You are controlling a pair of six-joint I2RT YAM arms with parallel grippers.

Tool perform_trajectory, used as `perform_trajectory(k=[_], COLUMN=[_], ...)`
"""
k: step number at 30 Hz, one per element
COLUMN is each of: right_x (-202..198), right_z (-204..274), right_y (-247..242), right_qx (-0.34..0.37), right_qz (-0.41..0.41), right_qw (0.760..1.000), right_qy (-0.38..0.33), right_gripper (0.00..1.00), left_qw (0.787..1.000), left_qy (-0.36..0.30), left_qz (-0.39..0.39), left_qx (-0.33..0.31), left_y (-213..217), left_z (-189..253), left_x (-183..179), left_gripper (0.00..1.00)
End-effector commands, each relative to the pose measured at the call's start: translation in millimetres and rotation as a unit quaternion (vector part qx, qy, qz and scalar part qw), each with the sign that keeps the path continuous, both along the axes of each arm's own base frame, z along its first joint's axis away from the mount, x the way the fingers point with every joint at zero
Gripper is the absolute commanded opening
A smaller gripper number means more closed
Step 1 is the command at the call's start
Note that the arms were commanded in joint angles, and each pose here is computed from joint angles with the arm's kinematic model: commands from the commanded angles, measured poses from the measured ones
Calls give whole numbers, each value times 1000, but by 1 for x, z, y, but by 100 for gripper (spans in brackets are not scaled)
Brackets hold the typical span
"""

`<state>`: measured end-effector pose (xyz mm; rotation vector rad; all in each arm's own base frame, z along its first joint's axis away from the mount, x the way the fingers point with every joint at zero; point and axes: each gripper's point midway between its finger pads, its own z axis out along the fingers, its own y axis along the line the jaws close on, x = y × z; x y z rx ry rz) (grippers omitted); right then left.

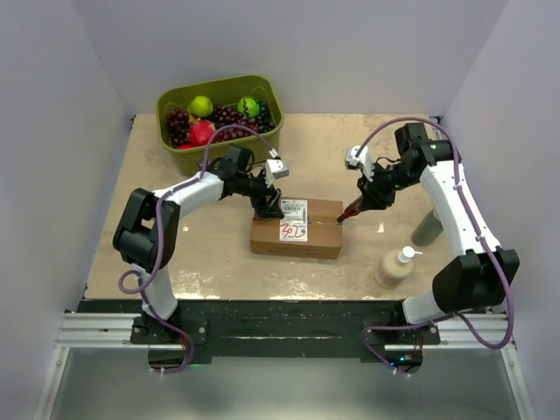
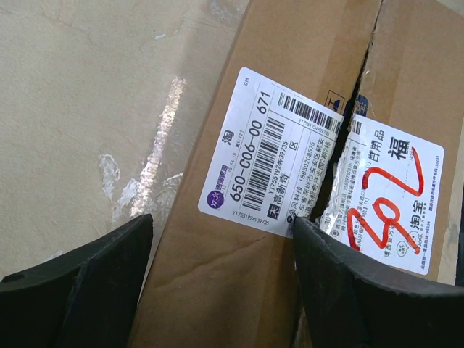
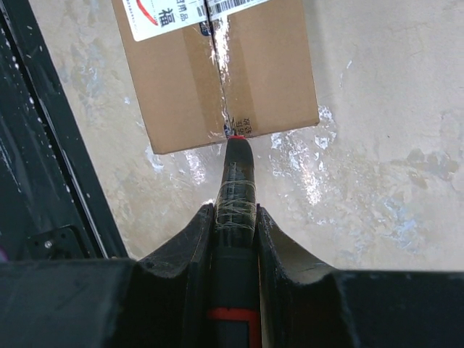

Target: Unpack the express box

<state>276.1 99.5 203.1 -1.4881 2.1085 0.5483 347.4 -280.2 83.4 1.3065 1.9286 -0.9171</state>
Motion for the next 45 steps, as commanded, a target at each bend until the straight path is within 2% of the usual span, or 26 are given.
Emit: perform_trajectory(k=[1, 4, 8, 9, 10, 12, 13, 14, 15, 16, 19, 20, 23, 26, 27, 28, 29, 30, 33, 35, 38, 43, 45], right_x=[-12, -4, 15, 23, 45, 59, 81, 87, 94, 115, 129, 133, 139, 141, 141, 139, 137, 136, 134, 132, 125, 114, 113], right_z=[-4, 7, 42, 52, 61, 69, 86, 100, 96, 117, 133, 135, 138, 133, 131, 130, 133, 131, 135, 137, 128, 132, 125], right_y=[-65, -69, -48, -44, -46, -35, -28, -25, -29, -29, -32, -33, -21, -13, -12, -12, -13, -13, -21, -24, -23, -15, -12], right_qx=[-135, -132, -51, -36, -6, 50, 95, 124, 135, 183, 232, 242, 286, 313, 315, 314, 314, 313, 311, 315, 322, 351, 351], right_qz=[-29, -38, -57, -68, -127, -161, -199, -223, -263, -313, -370, -384, -390, -398, -401, -403, -404, -405, -426, -441, -450, -420, -417], right_qw=[990, 991, 996, 996, 990, 982, 968, 957, 945, 917, 881, 872, 863, 856, 855, 854, 854, 853, 841, 832, 826, 827, 830], right_qy=[22, 4, -33, -47, -67, -84, -118, -138, -140, -165, -183, -181, -148, -105, -98, -94, -99, -101, -118, -117, -108, -130, -122], right_gripper=[0, 0, 0, 0, 0, 0, 0, 0, 0, 0, 0, 0, 0, 0, 0, 0, 0, 0, 0, 0, 0, 0, 0], left_qw=[991, 991, 992, 993, 995, 996, 996, 994, 990, 985, 972, 966, 963, 974, 981, 980, 986, 987, 990, 993, 996, 997, 996], left_qy=[2, 1, -4, -10, -18, -57, -79, -106, -141, -173, -222, -238, -238, -216, -185, -184, -148, -141, -114, -104, -87, -56, -73], left_qz=[48, 51, 53, 54, 49, 51, 38, 28, 19, 12, -67, -103, -129, -62, -45, -43, -27, -27, -30, -27, -3, 30, 12], left_qx=[125, 123, 112, 102, 84, 53, 30, 13, -8, -21, -17, -12, 2, -23, -32, -56, -66, -74, -72, -53, 12, 37, 49], left_y=[51, 51, 47, 44, 38, 30, 23, 17, 11, 4, -21, -33, -48, -61, -66, -76, -82, -86, -94, -88, -55, 20, 43], left_z=[-61, -60, -52, -42, -29, 7, 28, 46, 74, 97, 126, 124, 109, 102, 98, 107, 99, 97, 77, 61, 23, 8, 9], left_x=[14, 16, 21, 23, 26, 35, 38, 42, 41, 44, 18, 7, -5, 15, 17, 22, 24, 24, 19, 17, 13, 16, 17], left_gripper=[72, 72, 73, 75, 79, 86, 93, 98, 100, 100, 100, 100, 100, 100, 100, 100, 100, 100, 100, 100, 97, 91, 90])
